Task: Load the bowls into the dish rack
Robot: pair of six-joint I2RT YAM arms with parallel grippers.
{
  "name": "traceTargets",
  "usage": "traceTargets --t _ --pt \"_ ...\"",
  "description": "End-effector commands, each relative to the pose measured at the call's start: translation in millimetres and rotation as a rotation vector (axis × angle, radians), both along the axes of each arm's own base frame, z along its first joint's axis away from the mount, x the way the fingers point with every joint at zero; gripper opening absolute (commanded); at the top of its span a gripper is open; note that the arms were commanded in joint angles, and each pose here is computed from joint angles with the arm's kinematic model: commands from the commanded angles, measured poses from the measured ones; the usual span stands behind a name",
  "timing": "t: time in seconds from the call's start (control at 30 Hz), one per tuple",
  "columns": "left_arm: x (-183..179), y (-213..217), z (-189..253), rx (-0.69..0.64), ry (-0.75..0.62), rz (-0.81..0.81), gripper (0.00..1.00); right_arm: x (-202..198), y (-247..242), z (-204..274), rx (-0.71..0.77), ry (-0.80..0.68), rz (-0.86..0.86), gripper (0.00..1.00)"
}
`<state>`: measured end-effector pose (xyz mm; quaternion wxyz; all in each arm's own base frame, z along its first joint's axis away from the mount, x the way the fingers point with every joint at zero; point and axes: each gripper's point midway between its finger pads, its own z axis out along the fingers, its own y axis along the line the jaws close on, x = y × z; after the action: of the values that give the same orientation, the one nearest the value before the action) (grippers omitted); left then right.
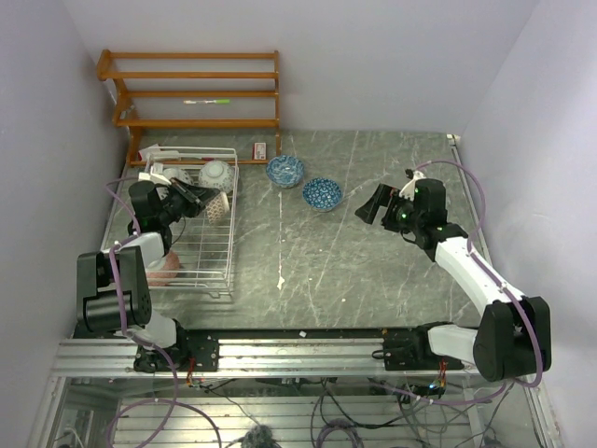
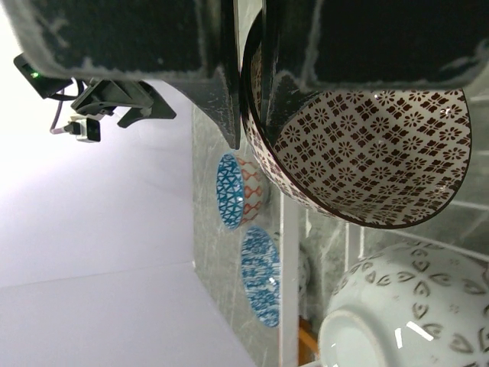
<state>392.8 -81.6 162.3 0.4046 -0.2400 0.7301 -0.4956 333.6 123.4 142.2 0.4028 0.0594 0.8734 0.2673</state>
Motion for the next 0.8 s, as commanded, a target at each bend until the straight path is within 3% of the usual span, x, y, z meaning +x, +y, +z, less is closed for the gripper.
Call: traceTargets --t 0.0,0.37,0.5,0.7,0.77 --pt "3 4 -7 0.044 0.031 -0.007 0.07 2 1 -6 0.017 0.002 0.004 1.00" --pt "-5 19 -61 0.017 0.189 0.041 0.07 4 4 -11 0.029 0.003 0.012 1.00" --pt "-12 28 -86 0.011 0.259 0.078 0.18 4 6 -13 0.040 0.006 0.020 1.00" --pt "-21 38 -111 0.034 0.346 0.112 0.24 2 7 -12 0.040 0.006 0.027 1.00" --pt "-24 41 -115 0.031 0.359 0.115 0.30 2 7 -11 0.042 0.004 0.029 1.00"
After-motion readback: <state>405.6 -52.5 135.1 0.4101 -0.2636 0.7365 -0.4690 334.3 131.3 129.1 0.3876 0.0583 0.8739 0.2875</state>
